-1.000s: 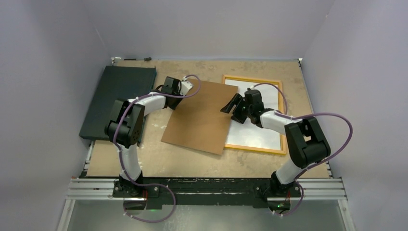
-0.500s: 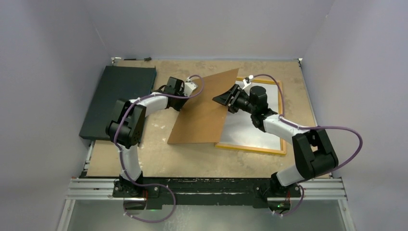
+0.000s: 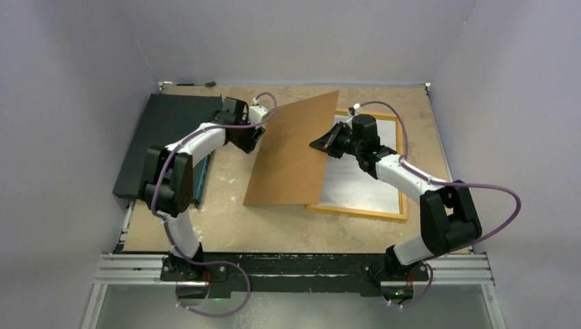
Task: Put the photo into the frame
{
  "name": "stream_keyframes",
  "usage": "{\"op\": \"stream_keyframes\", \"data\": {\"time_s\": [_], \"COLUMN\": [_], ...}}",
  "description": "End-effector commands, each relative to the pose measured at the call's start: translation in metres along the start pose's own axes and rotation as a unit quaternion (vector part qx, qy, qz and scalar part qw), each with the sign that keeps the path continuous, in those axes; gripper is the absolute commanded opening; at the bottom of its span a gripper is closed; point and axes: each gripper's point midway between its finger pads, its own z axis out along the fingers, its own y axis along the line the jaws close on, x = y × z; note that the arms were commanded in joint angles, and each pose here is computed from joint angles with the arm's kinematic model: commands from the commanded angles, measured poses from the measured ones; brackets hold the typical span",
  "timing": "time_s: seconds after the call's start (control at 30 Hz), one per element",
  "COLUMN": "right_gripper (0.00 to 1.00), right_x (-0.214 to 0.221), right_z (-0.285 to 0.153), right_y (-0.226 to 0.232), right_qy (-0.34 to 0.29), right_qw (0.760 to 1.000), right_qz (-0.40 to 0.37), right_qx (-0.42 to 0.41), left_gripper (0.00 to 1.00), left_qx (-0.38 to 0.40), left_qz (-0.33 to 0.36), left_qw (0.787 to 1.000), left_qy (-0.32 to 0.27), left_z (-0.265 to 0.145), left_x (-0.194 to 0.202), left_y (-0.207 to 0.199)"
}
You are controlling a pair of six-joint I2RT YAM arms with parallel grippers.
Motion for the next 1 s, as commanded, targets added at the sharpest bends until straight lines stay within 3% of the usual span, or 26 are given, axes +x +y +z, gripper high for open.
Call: {"op": "stream_keyframes", "data": {"time_s": [0.0,0.1,0.2,0.27,0.47,0.83,0.97], "right_gripper": [0.0,0.0,0.0,0.0,0.0,0.0,0.0], "right_x": [-0.031,-0.042,-0.055,-0.062,-0.075,-0.079,-0.074], "right_z": [-0.008,-0.005,-0.004,0.0,0.0,-0.019,-0.022], "right_y": [0.056,0.072,0.096,0.109,0.144,0.175,0.175], "right_qy": [-0.039,-0.049,-0.056,-0.054,-0.043,-0.036,-0.028], "right_qw": [0.997,0.996,0.993,0.991,0.984,0.972,0.97], "right_qz": [-0.024,0.011,0.029,0.036,0.069,0.094,0.104], "right_qx": [-0.06,-0.074,-0.103,-0.117,-0.162,-0.211,-0.219], "left_gripper": [0.6,0.65,0.75,0.76,0.79,0.74,0.61], "left_qx": [-0.003,0.038,0.095,0.115,0.073,-0.065,-0.168], "left_qz": [0.068,0.153,0.216,0.26,0.435,0.5,0.493], "left_qw": [0.987,0.966,0.951,0.937,0.873,0.83,0.817], "left_qy": [-0.146,-0.206,-0.199,-0.203,-0.208,-0.237,-0.247], "left_z": [-0.098,-0.151,-0.178,-0.194,-0.225,-0.223,-0.221], "left_x": [-0.082,-0.089,-0.07,-0.054,-0.028,-0.034,-0.049], "left_y": [0.01,-0.018,-0.046,-0.063,-0.117,-0.099,-0.072]}}
